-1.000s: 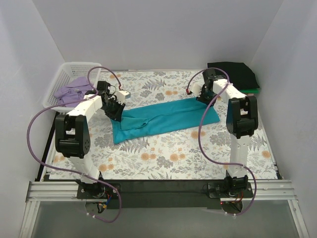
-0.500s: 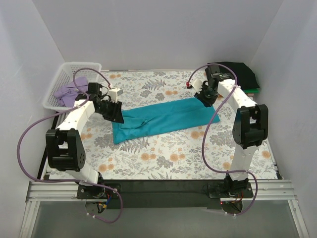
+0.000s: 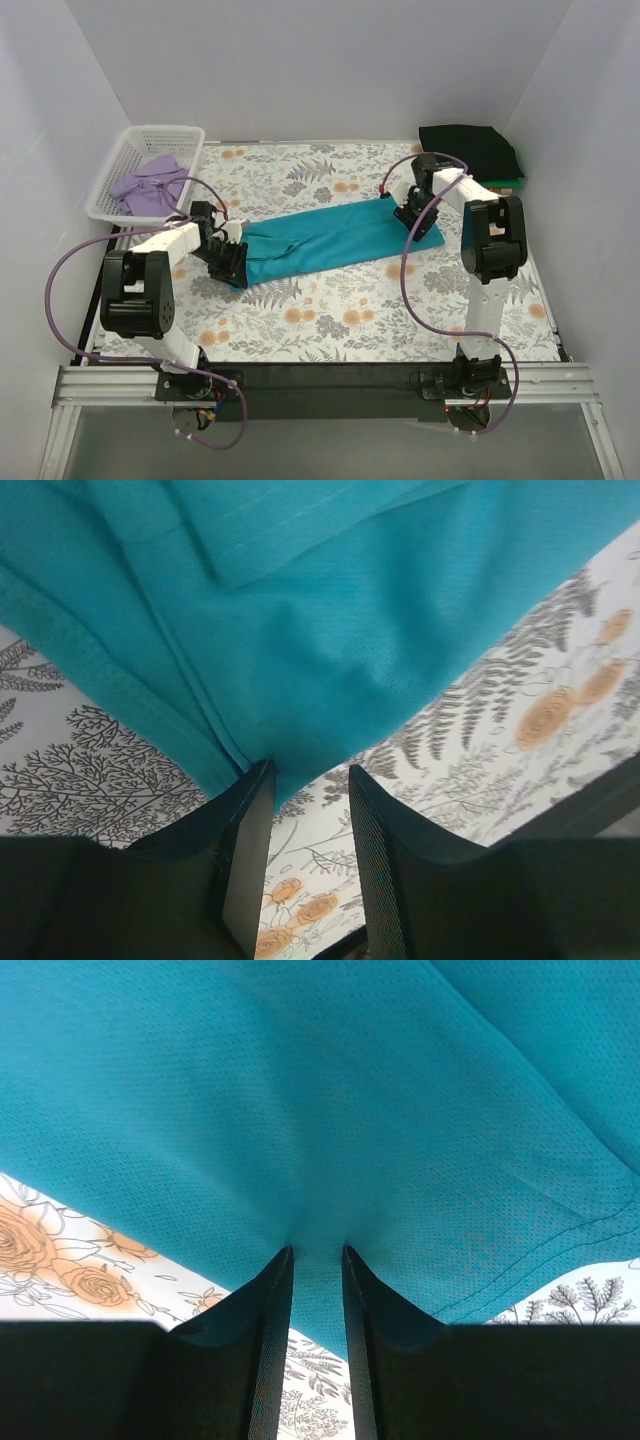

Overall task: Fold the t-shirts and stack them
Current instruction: Fold the tshirt

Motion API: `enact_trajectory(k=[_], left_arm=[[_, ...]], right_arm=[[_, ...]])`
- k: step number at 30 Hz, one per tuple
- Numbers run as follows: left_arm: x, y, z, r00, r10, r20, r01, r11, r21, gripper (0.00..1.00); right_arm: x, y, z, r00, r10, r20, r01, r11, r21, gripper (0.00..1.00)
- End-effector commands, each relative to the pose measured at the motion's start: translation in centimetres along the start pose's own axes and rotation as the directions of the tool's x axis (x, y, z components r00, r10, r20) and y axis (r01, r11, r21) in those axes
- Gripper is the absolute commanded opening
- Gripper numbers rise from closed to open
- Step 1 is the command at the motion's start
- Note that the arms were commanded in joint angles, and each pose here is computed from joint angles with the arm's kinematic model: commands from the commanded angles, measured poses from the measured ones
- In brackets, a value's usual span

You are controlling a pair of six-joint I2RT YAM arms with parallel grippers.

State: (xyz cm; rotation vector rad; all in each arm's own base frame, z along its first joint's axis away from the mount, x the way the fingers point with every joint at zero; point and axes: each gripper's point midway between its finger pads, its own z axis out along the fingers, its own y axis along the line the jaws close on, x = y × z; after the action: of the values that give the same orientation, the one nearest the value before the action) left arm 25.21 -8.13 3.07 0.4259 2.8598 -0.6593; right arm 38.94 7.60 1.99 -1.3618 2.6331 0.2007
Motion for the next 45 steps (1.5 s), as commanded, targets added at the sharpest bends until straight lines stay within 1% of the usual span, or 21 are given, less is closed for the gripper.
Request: enact_trajectory(k=[1,8,10,12,13,14,15,16,17,18,19,20,21,22,25,27,31,33,35,39,45], left_arm=[[0.3,2.4,0.9,1.000,-0.002,-0.006,0.001,0.994,-0.114,0.34],[2.1,4.7,1.0,0.998,0.002,-0.063,-0.017,0.975,-0.223,0.33],[1.7,5.4,0.5,0.999,0.011,-0.050,-0.023,0.968,-0.251,0.33],[0.2,6.4,0.0,0.999,0.027,-0.027,-0.033,0.961,-0.275,0.33],[-0.5,6.8,-0.2,0.999,0.036,-0.020,-0.040,0.958,-0.284,0.33],[-1.4,7.4,-0.6,0.998,0.055,-0.014,-0.057,0.949,-0.309,0.33],[-4.1,8.0,-1.6,0.996,0.082,0.031,-0.067,0.940,-0.334,0.33],[-5.3,8.1,-2.0,0.994,0.094,0.048,-0.073,0.938,-0.340,0.33],[-6.8,8.2,-2.5,0.992,0.109,0.065,-0.080,0.936,-0.342,0.33],[-7.5,9.2,-2.8,0.994,0.083,0.075,-0.053,0.940,-0.338,0.33],[-10.0,9.2,-4.3,0.988,0.103,0.111,-0.059,0.936,-0.347,0.33],[-10.8,9.1,-4.6,0.987,0.104,0.119,-0.058,0.939,-0.340,0.33],[-11.6,9.0,-4.5,0.987,0.095,0.127,-0.050,0.946,-0.321,0.33],[-13.2,8.4,-5.7,0.982,0.102,0.161,-0.048,0.949,-0.311,0.33],[-13.9,6.2,-6.1,0.979,0.046,0.196,0.000,0.973,-0.229,0.33],[-13.6,4.6,-6.6,0.975,0.029,0.220,0.015,0.981,-0.193,0.33],[-13.0,-1.3,-5.7,0.969,0.040,0.244,-0.021,0.996,-0.082,0.37],[-11.7,-3.4,-4.2,0.979,0.016,0.206,-0.003,0.998,-0.061,0.37],[-11.2,-4.0,-3.1,0.981,0.002,0.194,0.014,0.997,-0.078,0.33],[-11.4,-6.2,-1.5,0.977,0.026,0.211,-0.018,0.999,-0.039,0.32],[-12.5,-7.9,0.7,0.972,0.060,0.226,-0.055,0.998,-0.030,0.32]], right_arm=[[2.5,0.3,0.9,0.997,0.023,-0.076,-0.024,1.000,-0.007,0.33],[5.7,1.8,0.8,0.989,0.010,-0.149,-0.010,1.000,-0.005,0.33],[5.9,3.0,-0.5,0.992,-0.009,-0.129,0.007,1.000,-0.016,0.33],[7.2,5.9,-0.7,0.988,-0.034,-0.148,0.021,0.996,-0.086,0.33],[7.1,7.0,-1.6,0.990,-0.068,-0.124,0.055,0.993,-0.104,0.34],[7.1,9.4,-1.8,0.991,-0.092,-0.094,0.074,0.981,-0.181,0.35],[7.3,11.1,-2.7,0.991,-0.106,-0.086,0.084,0.969,-0.234,0.35],[6.6,12.1,-4.3,0.992,-0.124,-0.033,0.112,0.962,-0.251,0.36],[4.8,13.2,-5.5,0.990,-0.130,0.062,0.143,0.946,-0.292,0.37],[3.9,13.6,-6.7,0.986,-0.125,0.107,0.153,0.940,-0.305,0.38],[3.5,14.6,-8.3,0.984,-0.118,0.132,0.156,0.930,-0.332,0.41],[2.4,14.9,-9.4,0.978,-0.109,0.180,0.166,0.924,-0.344,0.41],[1.1,14.1,-10.7,0.971,-0.112,0.212,0.176,0.934,-0.310,0.41],[0.6,13.7,-10.9,0.969,-0.114,0.217,0.177,0.939,-0.296,0.41],[-0.2,11.0,-10.2,0.981,-0.097,0.170,0.137,0.961,-0.239,0.41],[-0.5,9.2,-9.0,0.987,-0.072,0.143,0.100,0.975,-0.198,0.39],[-0.8,6.7,-5.8,0.997,-0.031,0.075,0.044,0.985,-0.167,0.37],[-0.7,6.0,-5.0,0.999,-0.015,0.049,0.022,0.988,-0.152,0.36],[-0.4,6.1,-3.9,1.000,0.008,0.017,-0.005,0.987,-0.160,0.36],[1.1,6.6,-2.2,0.999,0.018,-0.041,-0.024,0.985,-0.170,0.35],[2.3,7.1,-1.3,0.997,0.022,-0.070,-0.034,0.985,-0.171,0.35]])
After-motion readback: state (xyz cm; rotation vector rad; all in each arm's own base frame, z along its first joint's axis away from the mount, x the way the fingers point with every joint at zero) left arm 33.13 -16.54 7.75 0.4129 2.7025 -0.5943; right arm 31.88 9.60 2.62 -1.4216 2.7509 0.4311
